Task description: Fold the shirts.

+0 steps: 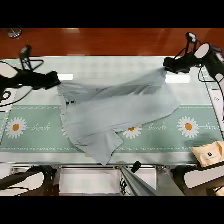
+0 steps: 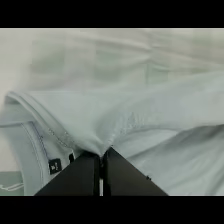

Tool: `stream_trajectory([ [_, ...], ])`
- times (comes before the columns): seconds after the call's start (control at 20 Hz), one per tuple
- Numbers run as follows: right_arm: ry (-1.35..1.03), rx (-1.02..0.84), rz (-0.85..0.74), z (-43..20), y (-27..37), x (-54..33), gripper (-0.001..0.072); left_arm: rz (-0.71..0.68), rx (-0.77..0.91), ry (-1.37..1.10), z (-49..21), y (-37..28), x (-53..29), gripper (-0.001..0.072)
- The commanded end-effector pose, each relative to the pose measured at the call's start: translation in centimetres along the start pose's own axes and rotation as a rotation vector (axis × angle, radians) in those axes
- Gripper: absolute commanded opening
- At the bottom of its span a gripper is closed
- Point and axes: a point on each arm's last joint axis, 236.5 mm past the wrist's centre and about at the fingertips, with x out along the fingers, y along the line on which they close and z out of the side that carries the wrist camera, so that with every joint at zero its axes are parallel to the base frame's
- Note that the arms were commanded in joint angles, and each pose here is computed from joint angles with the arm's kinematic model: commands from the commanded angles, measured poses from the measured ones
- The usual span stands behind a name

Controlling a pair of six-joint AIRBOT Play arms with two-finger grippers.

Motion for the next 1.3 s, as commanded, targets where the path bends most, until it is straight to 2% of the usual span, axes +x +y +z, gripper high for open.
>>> stream_trajectory([
  [0.0,0.072,-0.093,-0.002,-1.7,-0.7,1.2,0.045,-0.009,-0.032,0.146,-3.3,-0.1,2.7,0.0234],
  [0.05,0.069,-0.125,-0.005,-1.5,-1.0,0.2,0.049,-0.012,-0.039,0.172,-3.6,0.0,2.0,0.041],
  [0.1,0.068,-0.167,-0.021,-1.3,-1.6,-1.5,0.049,-0.014,-0.046,0.212,-4.0,0.3,1.0,0.0465],
  [0.15,0.071,-0.207,-0.055,-1.1,-2.6,-3.3,0.049,-0.012,-0.054,0.264,-4.6,0.9,-0.3,0.0465],
  [0.3,0.169,-0.264,-0.295,-2.6,-10.2,-9.9,0.0491,0.001,-0.11,0.354,-6.7,2.4,-4.0,0.0465],
  [0.4,0.181,-0.109,-0.222,-4.2,-12.1,-11.9,0.0491,0.019,-0.121,0.373,-9.2,3.1,-5.0,0.0486],
  [0.45,0.199,-0.046,-0.153,-5.5,-12.5,-12.1,0.0491,0.02,-0.139,0.402,-11.4,3.1,-5.0,0.0596],
  [0.5,0.219,0.022,-0.105,-6.8,-13.2,-12.2,0.0491,0.003,-0.157,0.436,-13.7,2.8,-4.9,0.0658],
  [0.65,0.277,0.181,0.02,-10.5,-14.5,-11.6,0.0491,-0.088,-0.22,0.472,-19.7,1.0,-3.9,0.0659],
  [0.8,0.304,0.231,0.096,-12.2,-14.1,-11.1,0.0492,-0.106,-0.245,0.495,-23.2,1.0,-3.5,0.0656],
  [0.9,0.302,0.233,0.105,-12.3,-14.0,-10.9,0.0491,-0.11,-0.266,0.533,-25.0,1.1,-3.2,0.0635],
  [0.95,0.299,0.231,0.104,-12.2,-14.0,-10.9,0.0491,-0.115,-0.276,0.549,-25.8,1.1,-3.0,0.0572],
  [1.25,0.285,0.224,0.098,-11.9,-14.2,-10.8,0.0491,-0.08,-0.249,0.583,-29.1,1.0,-1.3,0.057],
])
